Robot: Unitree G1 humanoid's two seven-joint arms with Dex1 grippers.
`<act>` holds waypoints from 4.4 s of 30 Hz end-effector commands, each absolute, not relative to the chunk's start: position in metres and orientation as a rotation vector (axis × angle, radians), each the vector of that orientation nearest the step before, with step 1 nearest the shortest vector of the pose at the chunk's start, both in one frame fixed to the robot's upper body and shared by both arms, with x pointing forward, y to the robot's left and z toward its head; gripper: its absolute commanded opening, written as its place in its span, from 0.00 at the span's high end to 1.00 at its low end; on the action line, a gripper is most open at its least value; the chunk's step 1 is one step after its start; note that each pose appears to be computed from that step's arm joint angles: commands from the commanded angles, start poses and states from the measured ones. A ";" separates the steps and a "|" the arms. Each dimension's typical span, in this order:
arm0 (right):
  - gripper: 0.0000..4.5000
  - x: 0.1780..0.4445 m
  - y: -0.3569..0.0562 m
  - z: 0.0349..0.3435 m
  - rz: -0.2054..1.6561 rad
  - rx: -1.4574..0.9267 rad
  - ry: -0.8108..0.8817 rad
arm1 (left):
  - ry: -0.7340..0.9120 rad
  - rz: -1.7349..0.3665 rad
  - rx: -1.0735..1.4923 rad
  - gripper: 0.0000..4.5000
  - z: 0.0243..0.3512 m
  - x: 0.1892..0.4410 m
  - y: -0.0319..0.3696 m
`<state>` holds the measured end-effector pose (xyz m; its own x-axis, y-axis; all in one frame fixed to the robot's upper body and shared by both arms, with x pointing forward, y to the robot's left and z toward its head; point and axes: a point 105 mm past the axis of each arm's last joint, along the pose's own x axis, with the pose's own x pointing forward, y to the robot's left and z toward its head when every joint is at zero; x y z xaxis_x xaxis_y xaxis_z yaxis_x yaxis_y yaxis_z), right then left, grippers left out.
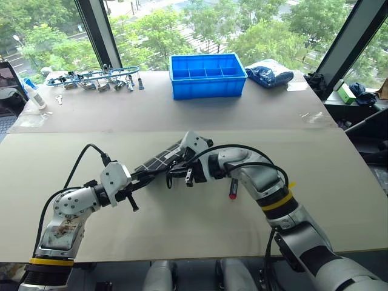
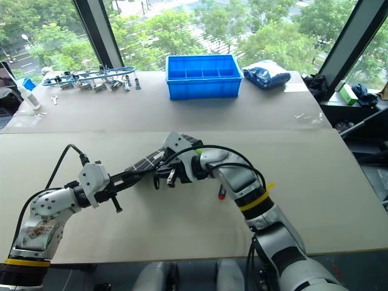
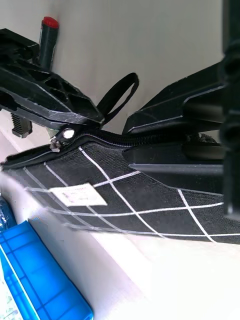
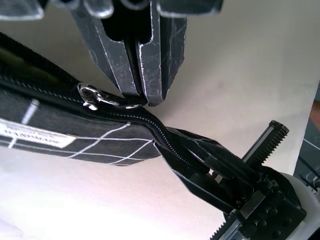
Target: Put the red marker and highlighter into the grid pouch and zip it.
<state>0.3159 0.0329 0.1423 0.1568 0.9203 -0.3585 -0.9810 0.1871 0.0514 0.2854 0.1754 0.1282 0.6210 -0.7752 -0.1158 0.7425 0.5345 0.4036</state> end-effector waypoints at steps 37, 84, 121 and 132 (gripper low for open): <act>0.29 0.316 -0.118 0.158 0.491 -0.078 0.507 | -0.121 -0.919 0.419 1.00 0.133 0.281 0.164; 0.82 0.320 -0.154 0.083 0.170 -0.071 0.691 | -0.093 -0.863 0.462 1.00 0.150 0.273 0.201; 0.90 0.339 -0.069 0.200 0.931 -1.469 -0.505 | -0.091 -0.937 0.425 1.00 0.151 0.273 0.188; 0.90 0.347 -0.057 0.192 0.937 -1.579 -0.529 | -0.096 -0.953 0.425 1.00 0.152 0.273 0.183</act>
<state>0.3470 -0.0622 0.1783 0.5751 0.7536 -0.3183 -0.2149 -0.2363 -0.9476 0.2740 0.1892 0.1418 0.5988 -0.7900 -0.1314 0.7705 0.5237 0.3634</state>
